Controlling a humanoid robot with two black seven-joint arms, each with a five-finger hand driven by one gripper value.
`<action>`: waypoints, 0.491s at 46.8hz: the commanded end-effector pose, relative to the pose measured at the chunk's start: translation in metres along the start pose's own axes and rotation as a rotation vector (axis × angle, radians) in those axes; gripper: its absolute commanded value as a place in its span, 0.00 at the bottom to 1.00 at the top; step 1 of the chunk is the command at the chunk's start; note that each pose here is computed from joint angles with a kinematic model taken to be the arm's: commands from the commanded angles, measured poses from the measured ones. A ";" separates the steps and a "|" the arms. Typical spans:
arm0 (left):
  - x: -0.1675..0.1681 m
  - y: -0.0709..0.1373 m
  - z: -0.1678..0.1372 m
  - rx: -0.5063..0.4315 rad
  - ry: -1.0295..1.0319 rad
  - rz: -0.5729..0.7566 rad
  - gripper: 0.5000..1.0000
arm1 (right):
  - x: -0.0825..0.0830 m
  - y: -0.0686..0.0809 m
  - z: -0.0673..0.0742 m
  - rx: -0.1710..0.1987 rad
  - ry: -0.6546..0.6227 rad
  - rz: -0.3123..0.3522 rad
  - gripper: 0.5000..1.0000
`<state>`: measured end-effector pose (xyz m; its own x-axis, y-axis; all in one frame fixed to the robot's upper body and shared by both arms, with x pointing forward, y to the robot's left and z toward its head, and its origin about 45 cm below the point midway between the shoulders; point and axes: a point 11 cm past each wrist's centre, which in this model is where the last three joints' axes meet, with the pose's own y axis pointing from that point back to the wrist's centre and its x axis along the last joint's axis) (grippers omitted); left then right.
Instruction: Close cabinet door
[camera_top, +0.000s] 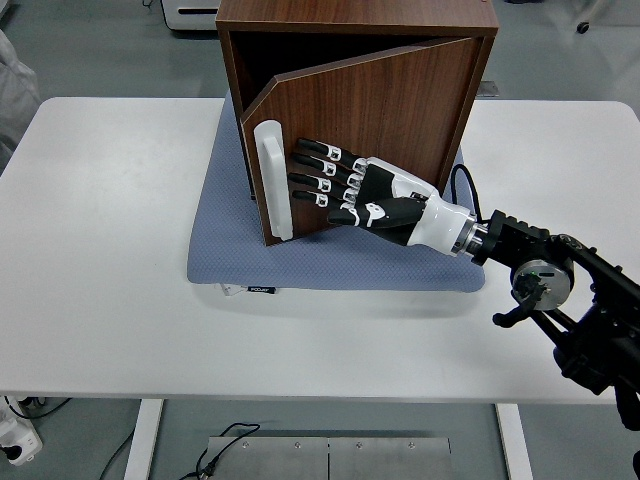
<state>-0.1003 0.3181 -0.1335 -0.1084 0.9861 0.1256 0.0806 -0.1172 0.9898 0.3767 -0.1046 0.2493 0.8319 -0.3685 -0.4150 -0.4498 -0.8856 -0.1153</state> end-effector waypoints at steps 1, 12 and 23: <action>0.000 0.000 0.000 0.000 0.000 -0.002 1.00 | 0.001 -0.005 0.002 -0.002 -0.007 0.001 1.00; 0.000 0.000 0.000 0.000 0.000 0.001 1.00 | 0.003 -0.018 0.009 -0.015 -0.032 0.009 1.00; 0.000 0.000 0.000 0.000 0.000 -0.002 1.00 | 0.005 -0.026 0.012 -0.026 -0.042 0.015 1.00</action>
<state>-0.1002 0.3181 -0.1335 -0.1085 0.9862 0.1251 0.0803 -0.1167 0.9899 0.3867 -0.0815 0.2385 0.8105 -0.3683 -0.4556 -0.4528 -0.8872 -0.0885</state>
